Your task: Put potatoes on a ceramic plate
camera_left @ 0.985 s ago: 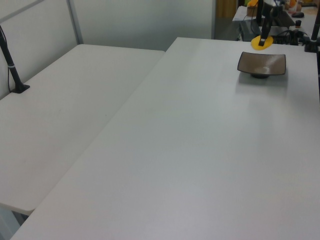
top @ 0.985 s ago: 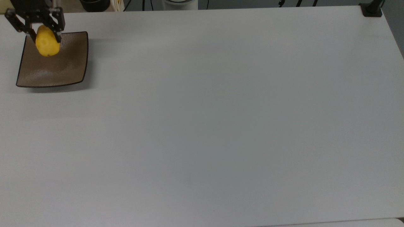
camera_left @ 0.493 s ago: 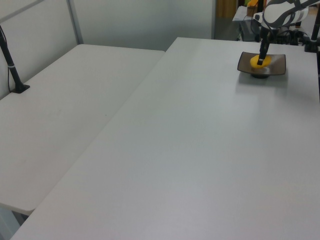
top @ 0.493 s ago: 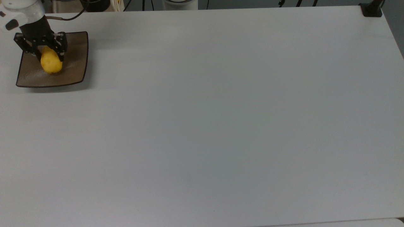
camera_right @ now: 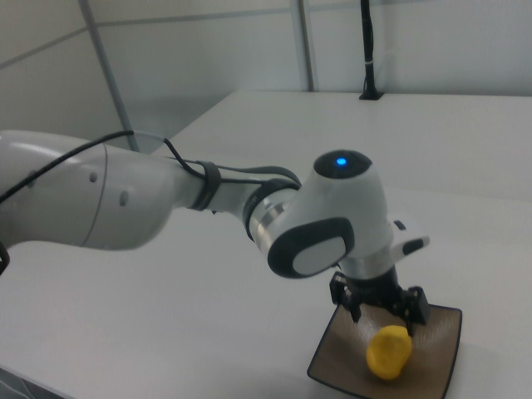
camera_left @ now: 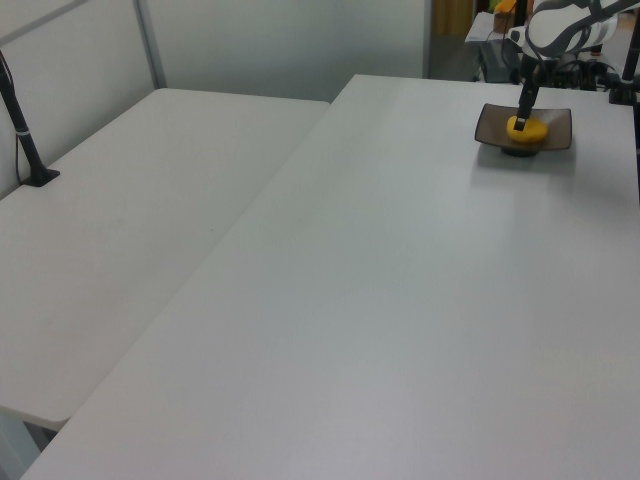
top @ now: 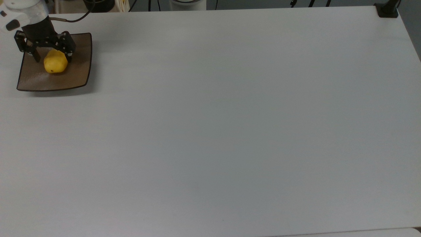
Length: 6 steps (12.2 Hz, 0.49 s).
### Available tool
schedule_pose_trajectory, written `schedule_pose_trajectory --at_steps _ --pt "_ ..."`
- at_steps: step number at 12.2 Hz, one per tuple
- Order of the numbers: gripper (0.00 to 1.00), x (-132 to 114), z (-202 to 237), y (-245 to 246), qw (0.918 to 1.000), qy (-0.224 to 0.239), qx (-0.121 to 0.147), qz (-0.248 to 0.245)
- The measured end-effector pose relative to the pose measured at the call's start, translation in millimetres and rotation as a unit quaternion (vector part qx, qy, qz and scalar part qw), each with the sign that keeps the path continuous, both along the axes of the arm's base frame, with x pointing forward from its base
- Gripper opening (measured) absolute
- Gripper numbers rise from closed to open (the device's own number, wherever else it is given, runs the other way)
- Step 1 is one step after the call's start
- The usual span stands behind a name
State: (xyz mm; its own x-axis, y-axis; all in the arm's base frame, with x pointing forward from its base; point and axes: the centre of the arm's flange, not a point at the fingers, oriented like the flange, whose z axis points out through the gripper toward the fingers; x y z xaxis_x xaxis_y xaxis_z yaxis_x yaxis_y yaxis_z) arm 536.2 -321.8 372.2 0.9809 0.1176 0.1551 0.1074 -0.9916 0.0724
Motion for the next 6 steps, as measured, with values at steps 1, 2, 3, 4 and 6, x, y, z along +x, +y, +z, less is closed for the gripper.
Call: schedule_pose_trajectory --at_steps 1,2,3,4,6 --pt "1.0 7 19 11 0.9998 -0.015 -0.003 -0.012" --pt "1.0 14 46 29 0.9993 -0.026 0.001 -0.027" --pt "1.0 19 80 51 0.9985 -0.034 0.008 -0.042" --pt "1.0 21 120 79 0.9971 -0.046 0.016 -0.059" --pt "1.0 4 204 131 0.9955 -0.054 0.033 -0.071"
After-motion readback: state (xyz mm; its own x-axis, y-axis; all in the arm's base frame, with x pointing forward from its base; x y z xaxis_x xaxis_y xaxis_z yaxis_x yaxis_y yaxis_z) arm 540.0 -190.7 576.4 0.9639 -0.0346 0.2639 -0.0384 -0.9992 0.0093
